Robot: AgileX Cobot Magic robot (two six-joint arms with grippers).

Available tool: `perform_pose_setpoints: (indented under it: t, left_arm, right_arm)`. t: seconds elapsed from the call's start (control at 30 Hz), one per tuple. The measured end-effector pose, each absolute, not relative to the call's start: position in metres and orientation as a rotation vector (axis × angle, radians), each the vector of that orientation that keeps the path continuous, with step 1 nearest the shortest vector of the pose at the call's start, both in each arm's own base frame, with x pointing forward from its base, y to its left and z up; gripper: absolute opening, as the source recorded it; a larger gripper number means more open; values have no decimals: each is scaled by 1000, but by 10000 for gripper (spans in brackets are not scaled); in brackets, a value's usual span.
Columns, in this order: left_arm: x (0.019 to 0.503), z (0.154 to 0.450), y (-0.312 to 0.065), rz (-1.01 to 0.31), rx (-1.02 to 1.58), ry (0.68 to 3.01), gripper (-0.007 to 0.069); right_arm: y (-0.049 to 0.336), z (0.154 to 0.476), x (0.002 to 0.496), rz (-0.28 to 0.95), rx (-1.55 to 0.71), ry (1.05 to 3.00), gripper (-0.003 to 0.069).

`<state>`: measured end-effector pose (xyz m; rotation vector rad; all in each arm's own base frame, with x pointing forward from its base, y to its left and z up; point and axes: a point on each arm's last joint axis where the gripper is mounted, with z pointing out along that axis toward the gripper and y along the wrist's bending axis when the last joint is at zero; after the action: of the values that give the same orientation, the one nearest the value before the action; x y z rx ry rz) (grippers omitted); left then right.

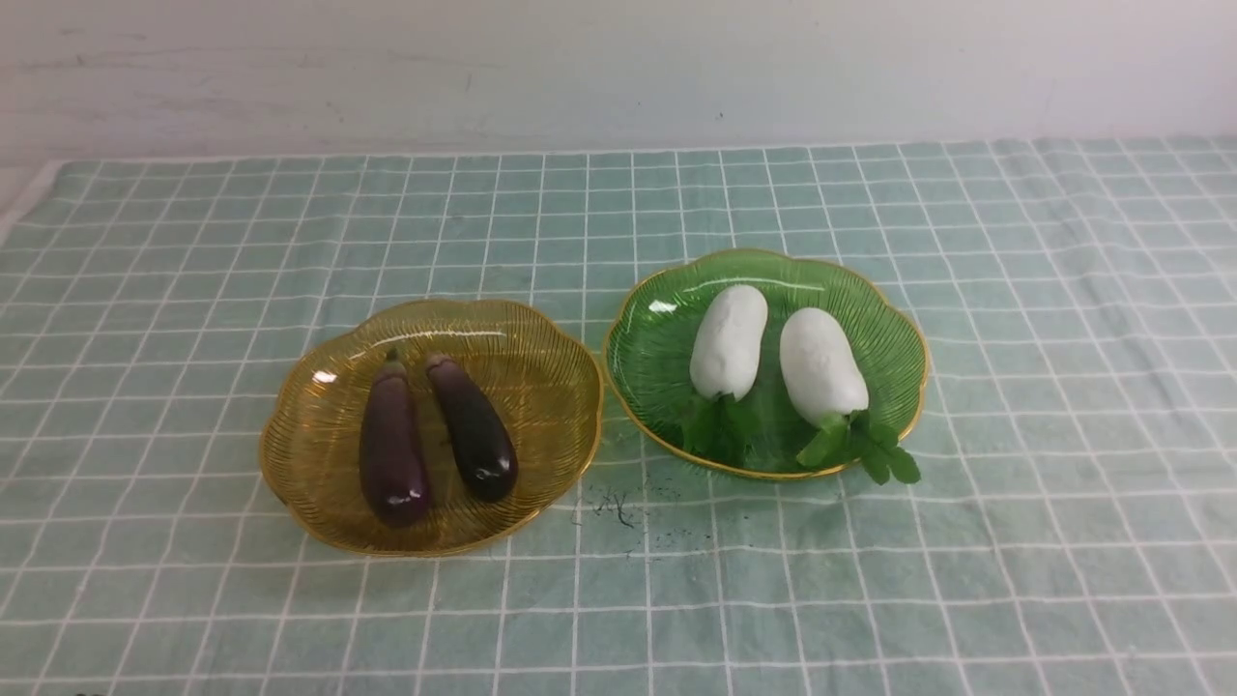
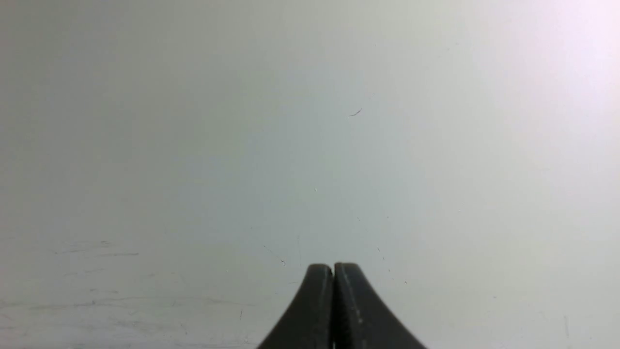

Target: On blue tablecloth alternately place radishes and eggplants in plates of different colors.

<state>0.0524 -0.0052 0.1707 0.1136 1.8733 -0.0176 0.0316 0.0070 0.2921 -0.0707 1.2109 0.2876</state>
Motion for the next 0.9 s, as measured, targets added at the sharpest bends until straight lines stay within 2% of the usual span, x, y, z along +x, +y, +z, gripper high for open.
perform_pose_setpoints:
  t: [0.53,0.7,0.8,0.9]
  left_arm:
    - [52,170,-5,-18,114,1876,-8]
    - [52,170,-5,-18,114,1876,-8]
    - [52,170,-5,-18,114,1876,-8]
    - [52,170,-5,-18,114,1876,-8]
  right_arm:
    - [7,292,32,288,-71,1211,-14]
    - [7,290,32,242,-106,1227,-14]
    - [8,284,34,165,-164,1299,-14]
    - [7,274,36,148,-172,1405,-14]
